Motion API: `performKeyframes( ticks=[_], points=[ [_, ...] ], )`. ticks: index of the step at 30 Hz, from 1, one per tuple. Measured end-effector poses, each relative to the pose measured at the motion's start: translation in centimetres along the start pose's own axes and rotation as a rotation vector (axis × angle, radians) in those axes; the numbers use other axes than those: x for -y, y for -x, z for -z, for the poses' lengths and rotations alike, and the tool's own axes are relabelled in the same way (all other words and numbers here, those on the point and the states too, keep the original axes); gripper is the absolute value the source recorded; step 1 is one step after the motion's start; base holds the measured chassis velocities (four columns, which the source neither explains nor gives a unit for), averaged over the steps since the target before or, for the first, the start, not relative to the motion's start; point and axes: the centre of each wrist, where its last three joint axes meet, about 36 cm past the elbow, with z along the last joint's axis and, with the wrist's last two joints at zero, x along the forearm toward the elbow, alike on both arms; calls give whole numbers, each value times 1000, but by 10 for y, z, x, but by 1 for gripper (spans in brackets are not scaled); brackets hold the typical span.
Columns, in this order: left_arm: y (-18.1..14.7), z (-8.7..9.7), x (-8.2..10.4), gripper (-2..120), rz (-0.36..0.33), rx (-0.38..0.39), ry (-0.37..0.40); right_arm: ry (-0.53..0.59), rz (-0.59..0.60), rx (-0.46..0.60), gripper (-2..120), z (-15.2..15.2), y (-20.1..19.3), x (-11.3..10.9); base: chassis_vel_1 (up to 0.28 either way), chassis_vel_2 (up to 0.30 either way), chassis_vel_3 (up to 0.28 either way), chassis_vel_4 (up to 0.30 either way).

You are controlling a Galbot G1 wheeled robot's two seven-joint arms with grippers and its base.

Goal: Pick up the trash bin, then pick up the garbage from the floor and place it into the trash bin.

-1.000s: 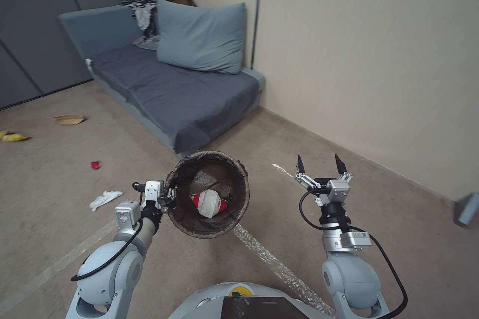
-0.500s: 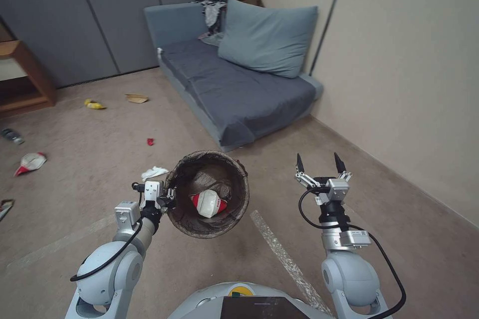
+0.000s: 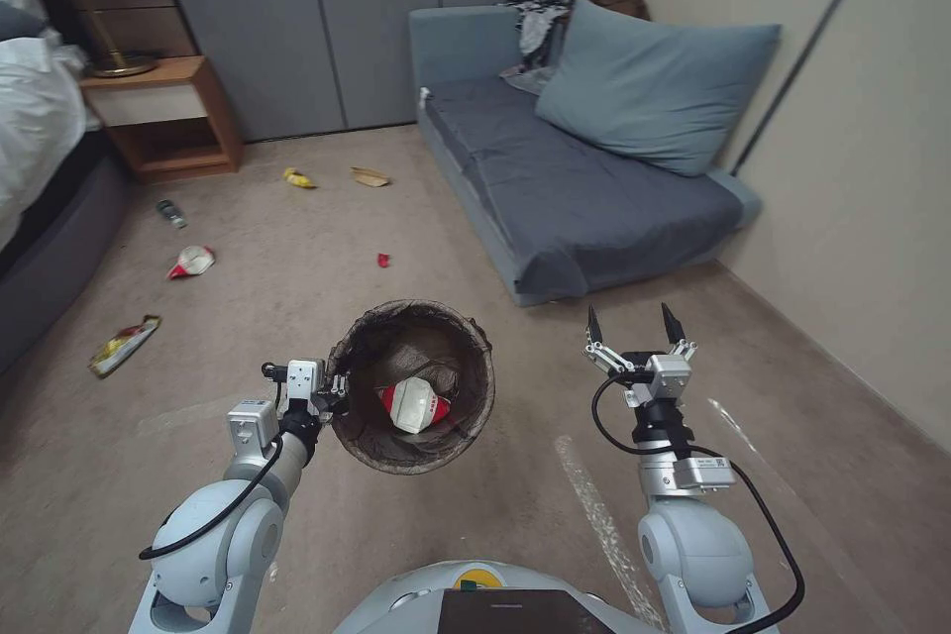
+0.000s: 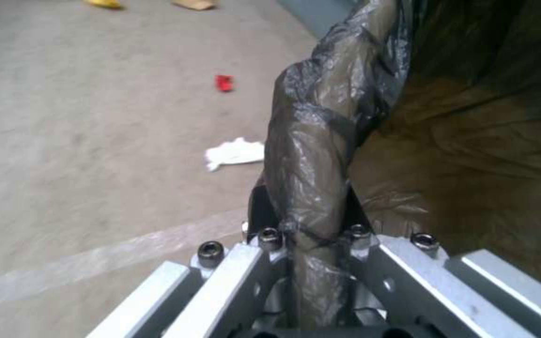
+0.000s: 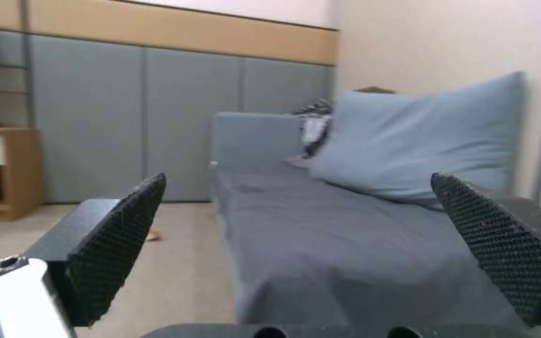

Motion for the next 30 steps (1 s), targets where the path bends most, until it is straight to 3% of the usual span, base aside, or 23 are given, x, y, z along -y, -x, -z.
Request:
performKeyframes(
  ticks=[30],
  points=[
    [0, 1, 0, 0, 0, 3, 3, -4, 5, 8, 100, 3, 1, 2, 123, 127, 118, 121]
  ],
)
